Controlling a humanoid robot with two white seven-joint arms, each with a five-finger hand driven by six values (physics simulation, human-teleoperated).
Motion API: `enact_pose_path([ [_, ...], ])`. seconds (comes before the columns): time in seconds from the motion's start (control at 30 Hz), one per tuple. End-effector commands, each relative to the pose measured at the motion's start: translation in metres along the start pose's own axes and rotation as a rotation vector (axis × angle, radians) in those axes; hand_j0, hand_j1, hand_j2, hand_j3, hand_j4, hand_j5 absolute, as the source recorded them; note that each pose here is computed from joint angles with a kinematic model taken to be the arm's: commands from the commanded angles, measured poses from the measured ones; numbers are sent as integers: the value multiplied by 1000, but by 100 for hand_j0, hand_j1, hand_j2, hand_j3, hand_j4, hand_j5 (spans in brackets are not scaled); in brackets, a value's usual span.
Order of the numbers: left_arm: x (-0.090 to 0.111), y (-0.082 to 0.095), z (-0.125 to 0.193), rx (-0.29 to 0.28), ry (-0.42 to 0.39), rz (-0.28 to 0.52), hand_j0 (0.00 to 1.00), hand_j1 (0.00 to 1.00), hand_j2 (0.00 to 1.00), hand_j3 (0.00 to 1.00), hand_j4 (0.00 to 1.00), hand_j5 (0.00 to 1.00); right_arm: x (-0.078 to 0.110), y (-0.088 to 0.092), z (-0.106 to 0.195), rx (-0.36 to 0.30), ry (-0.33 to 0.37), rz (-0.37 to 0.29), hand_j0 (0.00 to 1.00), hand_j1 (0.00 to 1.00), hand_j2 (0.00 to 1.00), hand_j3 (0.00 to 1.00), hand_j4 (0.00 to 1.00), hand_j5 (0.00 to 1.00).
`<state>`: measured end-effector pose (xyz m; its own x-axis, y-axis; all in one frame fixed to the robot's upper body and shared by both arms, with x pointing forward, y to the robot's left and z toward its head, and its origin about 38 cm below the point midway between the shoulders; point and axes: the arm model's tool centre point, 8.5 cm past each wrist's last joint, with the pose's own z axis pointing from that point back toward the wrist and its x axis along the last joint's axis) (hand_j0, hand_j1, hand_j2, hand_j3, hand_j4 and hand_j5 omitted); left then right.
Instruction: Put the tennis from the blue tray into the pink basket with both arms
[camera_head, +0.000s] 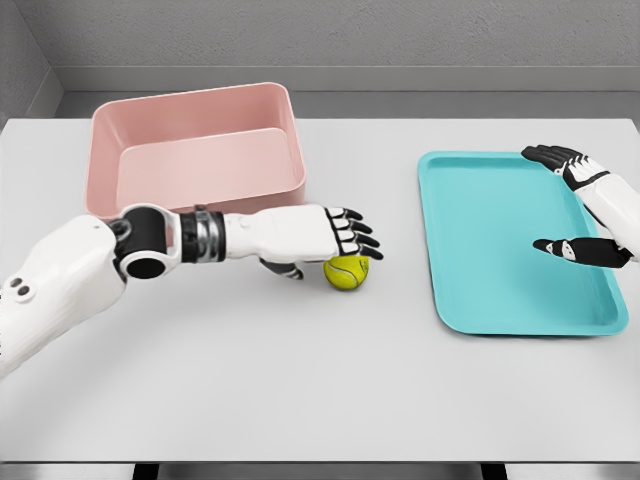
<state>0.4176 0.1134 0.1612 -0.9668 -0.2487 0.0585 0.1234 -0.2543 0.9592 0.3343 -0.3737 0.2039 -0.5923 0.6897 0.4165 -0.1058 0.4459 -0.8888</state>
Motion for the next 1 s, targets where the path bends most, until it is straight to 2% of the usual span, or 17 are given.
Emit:
enact_pose_path([
  [0.0, 2, 0, -5, 5, -9, 8, 100, 100, 100, 100, 100, 100, 2, -2, -1, -7, -6, -2, 100, 100, 100, 100, 100, 100],
  [0.37, -3, -5, -9, -8, 3, 25, 100, 100, 100, 100, 100, 100, 1, 0, 2, -1, 1, -6, 100, 100, 100, 100, 100, 100],
  [0.77, 0, -7, -22, -7, -10, 35, 100, 100, 100, 100, 100, 100, 0, 1, 2, -1, 2, -7, 100, 100, 100, 100, 100, 100],
  [0.87, 1, -11, -22, -46, -14, 37, 85, 85, 85, 85, 85, 85, 0, 1, 3, 0, 3, -8, 100, 100, 100, 100, 100, 100],
  [0.97, 3, -14, -23, -54, -19, 39, 80, 80, 80, 80, 80, 80, 0, 1, 3, 0, 4, -8, 100, 100, 100, 100, 100, 100],
])
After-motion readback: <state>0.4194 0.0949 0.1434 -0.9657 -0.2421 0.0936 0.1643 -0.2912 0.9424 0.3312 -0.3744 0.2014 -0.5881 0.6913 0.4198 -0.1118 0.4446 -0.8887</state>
